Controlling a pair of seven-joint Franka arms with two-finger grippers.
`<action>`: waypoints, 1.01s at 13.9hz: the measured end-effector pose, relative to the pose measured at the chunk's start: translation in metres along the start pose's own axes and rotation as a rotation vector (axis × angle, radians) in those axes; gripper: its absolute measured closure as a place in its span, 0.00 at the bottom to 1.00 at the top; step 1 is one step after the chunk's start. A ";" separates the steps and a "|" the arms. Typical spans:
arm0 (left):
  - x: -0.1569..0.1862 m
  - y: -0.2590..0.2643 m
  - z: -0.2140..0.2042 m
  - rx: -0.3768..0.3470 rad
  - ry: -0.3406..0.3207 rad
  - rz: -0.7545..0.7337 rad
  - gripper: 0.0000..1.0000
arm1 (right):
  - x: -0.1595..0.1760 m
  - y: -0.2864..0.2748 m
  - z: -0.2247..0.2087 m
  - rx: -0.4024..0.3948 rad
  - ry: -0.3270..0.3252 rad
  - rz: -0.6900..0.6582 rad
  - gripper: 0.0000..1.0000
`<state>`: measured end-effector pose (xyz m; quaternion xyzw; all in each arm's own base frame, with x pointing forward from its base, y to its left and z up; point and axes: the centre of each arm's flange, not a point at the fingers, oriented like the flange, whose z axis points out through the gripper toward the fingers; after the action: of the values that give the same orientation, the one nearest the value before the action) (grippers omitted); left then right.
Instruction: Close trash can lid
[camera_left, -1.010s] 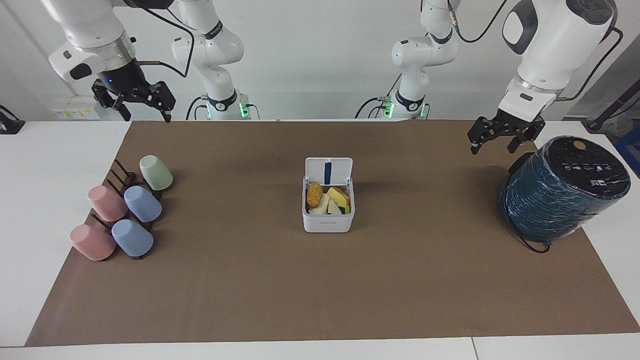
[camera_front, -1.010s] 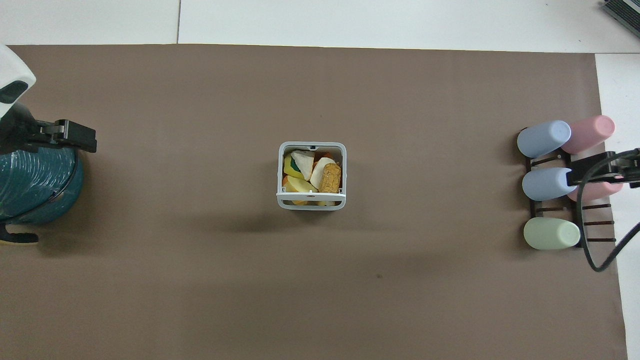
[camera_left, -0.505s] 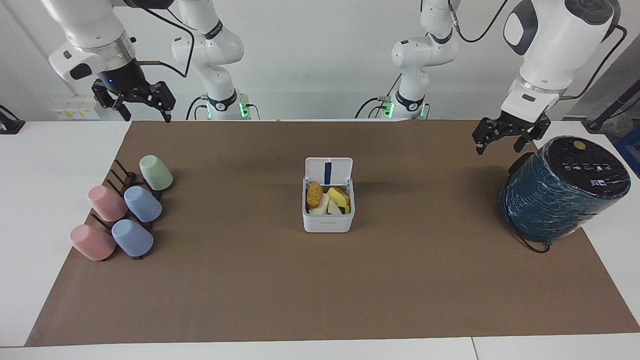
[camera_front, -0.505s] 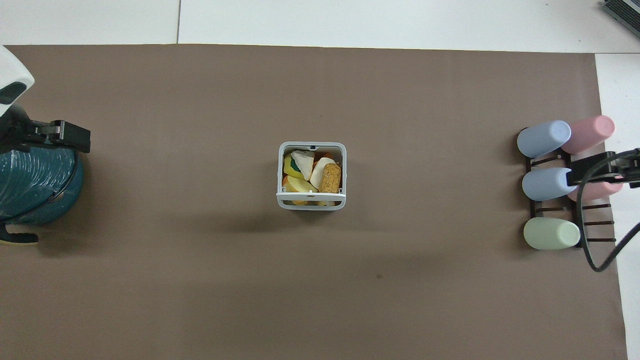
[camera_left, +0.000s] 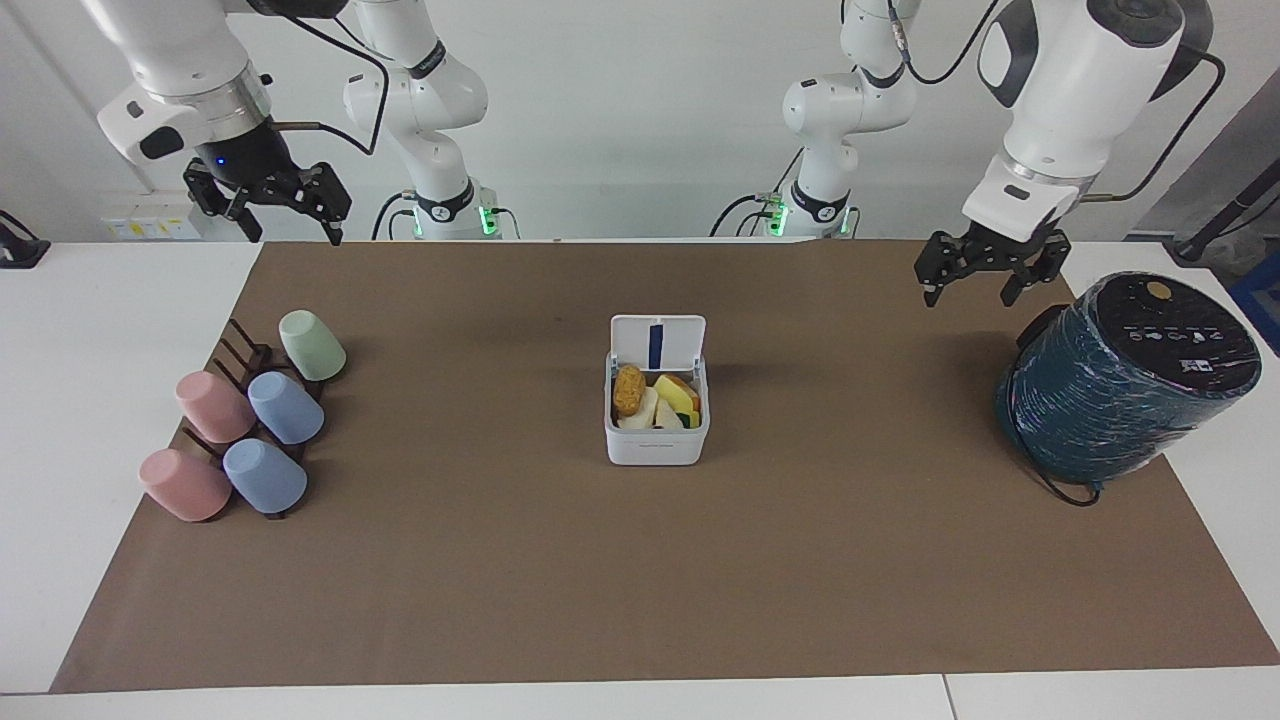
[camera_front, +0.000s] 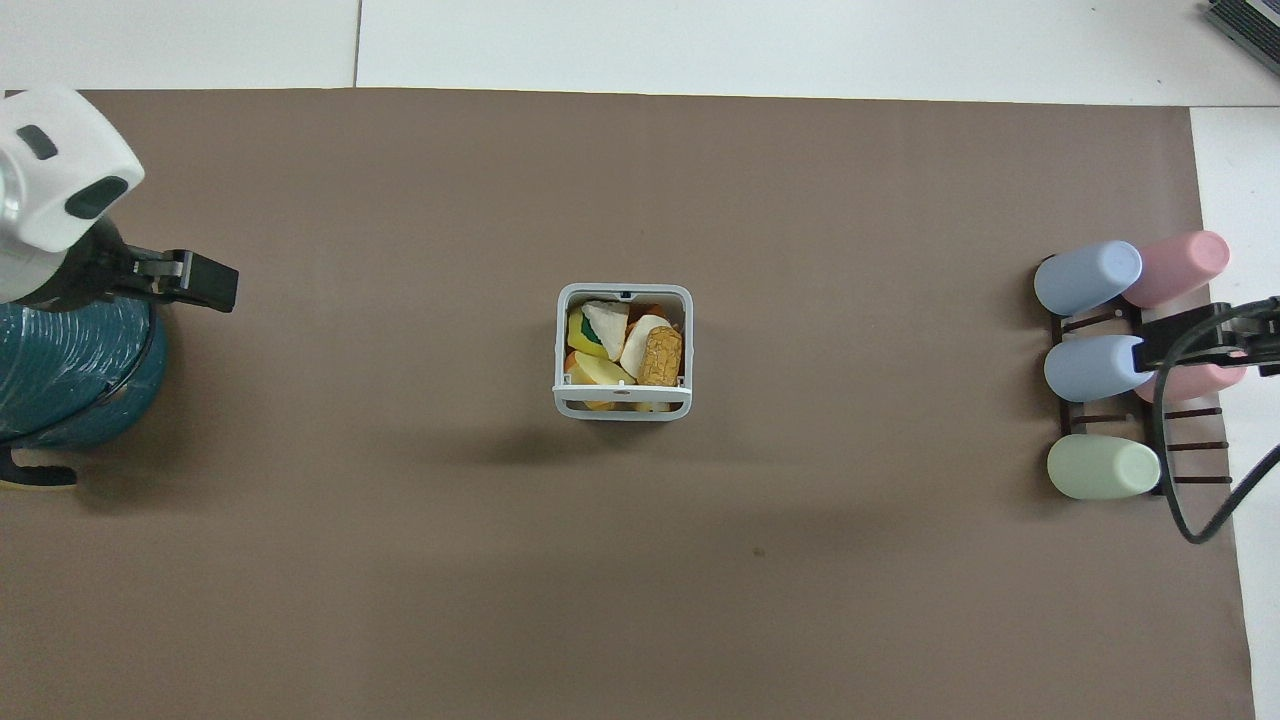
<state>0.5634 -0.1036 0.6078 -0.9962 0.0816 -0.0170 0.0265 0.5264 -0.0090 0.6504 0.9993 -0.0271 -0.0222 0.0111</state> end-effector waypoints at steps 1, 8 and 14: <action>-0.001 0.019 -0.001 -0.008 -0.002 0.009 0.00 | 0.000 0.000 0.000 0.000 0.000 0.000 0.00; -0.003 0.044 -0.003 -0.021 -0.002 -0.009 0.00 | 0.000 0.000 0.000 0.000 0.000 0.000 0.00; -0.001 0.015 -0.003 -0.019 -0.002 -0.055 0.00 | 0.000 0.000 0.000 0.000 0.000 0.000 0.00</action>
<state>0.5601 -0.1181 0.6095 -0.9982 0.0544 -0.0159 0.0168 0.5264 -0.0090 0.6504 0.9993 -0.0271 -0.0222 0.0111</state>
